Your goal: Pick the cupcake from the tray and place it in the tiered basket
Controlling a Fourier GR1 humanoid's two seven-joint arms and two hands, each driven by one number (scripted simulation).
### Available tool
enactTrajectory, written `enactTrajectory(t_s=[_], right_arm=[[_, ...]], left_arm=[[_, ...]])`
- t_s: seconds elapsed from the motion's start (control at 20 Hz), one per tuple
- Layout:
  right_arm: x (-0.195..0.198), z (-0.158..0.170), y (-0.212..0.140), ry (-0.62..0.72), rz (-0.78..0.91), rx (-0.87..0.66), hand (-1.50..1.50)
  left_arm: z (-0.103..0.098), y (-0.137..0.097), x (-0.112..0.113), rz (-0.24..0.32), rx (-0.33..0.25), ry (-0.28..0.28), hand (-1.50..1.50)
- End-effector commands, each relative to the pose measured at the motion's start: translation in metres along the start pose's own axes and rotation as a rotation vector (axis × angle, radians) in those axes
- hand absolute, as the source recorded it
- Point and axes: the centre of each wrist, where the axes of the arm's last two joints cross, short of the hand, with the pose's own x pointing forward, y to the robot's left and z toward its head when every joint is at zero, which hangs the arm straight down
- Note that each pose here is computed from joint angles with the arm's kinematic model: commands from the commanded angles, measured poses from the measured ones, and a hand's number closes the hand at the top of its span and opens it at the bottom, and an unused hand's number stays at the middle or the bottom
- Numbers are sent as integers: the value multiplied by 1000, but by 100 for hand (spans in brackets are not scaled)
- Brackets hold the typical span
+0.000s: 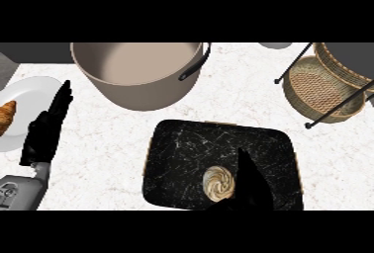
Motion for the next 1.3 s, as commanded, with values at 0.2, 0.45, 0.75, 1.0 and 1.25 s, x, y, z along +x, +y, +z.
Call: enactTrajectory(t_s=[0.2, 0.45, 0.75, 1.0, 1.25], right_arm=[[17, -20, 9, 216, -45, 50, -150], [26, -11, 26, 157, 38, 193, 150], [25, 6, 32, 94, 151, 95, 150], [34, -1, 16, 104, -28, 100, 150], [60, -91, -74, 229, -190, -230, 150]], left_arm=[[4, -7, -8, -9, -4, -7, 0], [1, -14, -9, -9, -12, -10, 0], [6, -12, -7, 11, -16, 19, 0], [7, -5, -6, -6, 0, -2, 0], [0, -12, 1, 13, -24, -44, 0]])
